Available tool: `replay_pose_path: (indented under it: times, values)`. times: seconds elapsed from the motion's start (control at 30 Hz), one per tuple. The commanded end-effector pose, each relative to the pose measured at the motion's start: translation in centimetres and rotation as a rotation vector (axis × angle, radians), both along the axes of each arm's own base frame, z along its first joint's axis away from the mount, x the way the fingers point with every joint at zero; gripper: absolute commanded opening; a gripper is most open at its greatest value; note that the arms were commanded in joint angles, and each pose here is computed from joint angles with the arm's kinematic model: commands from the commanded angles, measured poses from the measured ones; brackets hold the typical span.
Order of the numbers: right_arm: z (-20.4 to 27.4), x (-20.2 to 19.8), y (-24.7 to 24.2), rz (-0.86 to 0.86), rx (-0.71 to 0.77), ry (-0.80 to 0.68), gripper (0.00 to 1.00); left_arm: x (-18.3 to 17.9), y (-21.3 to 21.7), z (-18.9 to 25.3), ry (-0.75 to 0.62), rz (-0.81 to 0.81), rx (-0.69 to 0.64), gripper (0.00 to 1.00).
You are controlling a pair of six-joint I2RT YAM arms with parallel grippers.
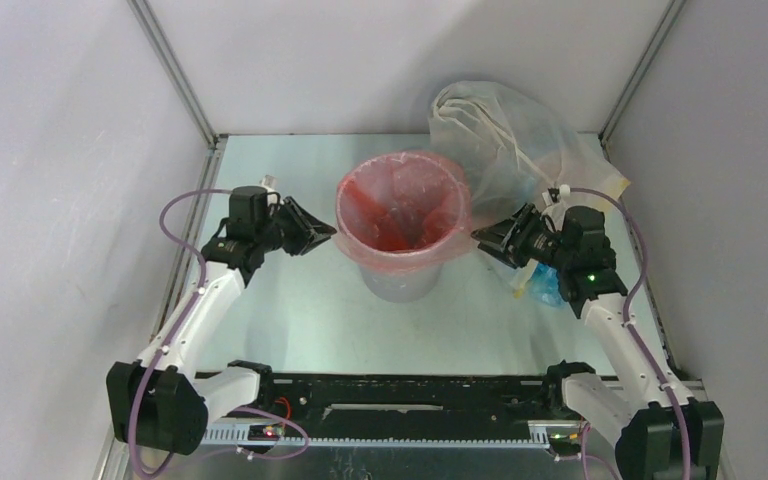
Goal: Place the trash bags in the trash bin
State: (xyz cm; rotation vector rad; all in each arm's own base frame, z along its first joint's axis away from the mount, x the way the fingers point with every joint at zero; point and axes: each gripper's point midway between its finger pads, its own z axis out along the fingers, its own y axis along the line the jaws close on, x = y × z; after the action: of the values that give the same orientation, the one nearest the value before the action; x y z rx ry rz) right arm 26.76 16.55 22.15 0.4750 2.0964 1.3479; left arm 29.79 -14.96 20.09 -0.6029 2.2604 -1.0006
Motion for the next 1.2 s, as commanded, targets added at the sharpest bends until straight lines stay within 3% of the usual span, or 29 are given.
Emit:
replay_pose_path:
  times: [0.0, 0.43, 0.5, 0.6, 0.7, 1.07, 1.17]
  values:
    - [3.6, 0.2, 0.8, 0.042, 0.096, -0.131, 0.52, 0.2, -0.4, 0.5, -0.019, -0.002, -0.026, 0.32]
    - [1.6, 0.9, 2.5, 0.102, 0.107, -0.072, 0.41, 0.3, -0.5, 0.5, -0.018, 0.002, -0.038, 0.32]
    - [1.4, 1.1, 2.7, 0.105, 0.104, -0.070, 0.33, 0.3, -0.5, 0.6, -0.022, 0.002, -0.037, 0.31]
    - [0.6, 1.4, 2.7, 0.094, 0.089, -0.049, 0.09, 0.4, -0.5, 0.8, -0.026, 0.002, -0.037, 0.31]
    - [-0.5, 1.5, 2.8, 0.092, 0.060, -0.030, 0.00, 0.4, -0.5, 0.6, -0.019, -0.001, -0.034, 0.30]
    - [-5.0, 1.6, 3.3, 0.106, -0.076, 0.024, 0.00, 0.2, -0.5, 0.0, -0.007, -0.016, -0.016, 0.30]
    - [-5.3, 1.7, 3.3, 0.111, -0.082, 0.025, 0.10, 0.2, -0.4, 0.0, -0.008, -0.020, -0.009, 0.30]
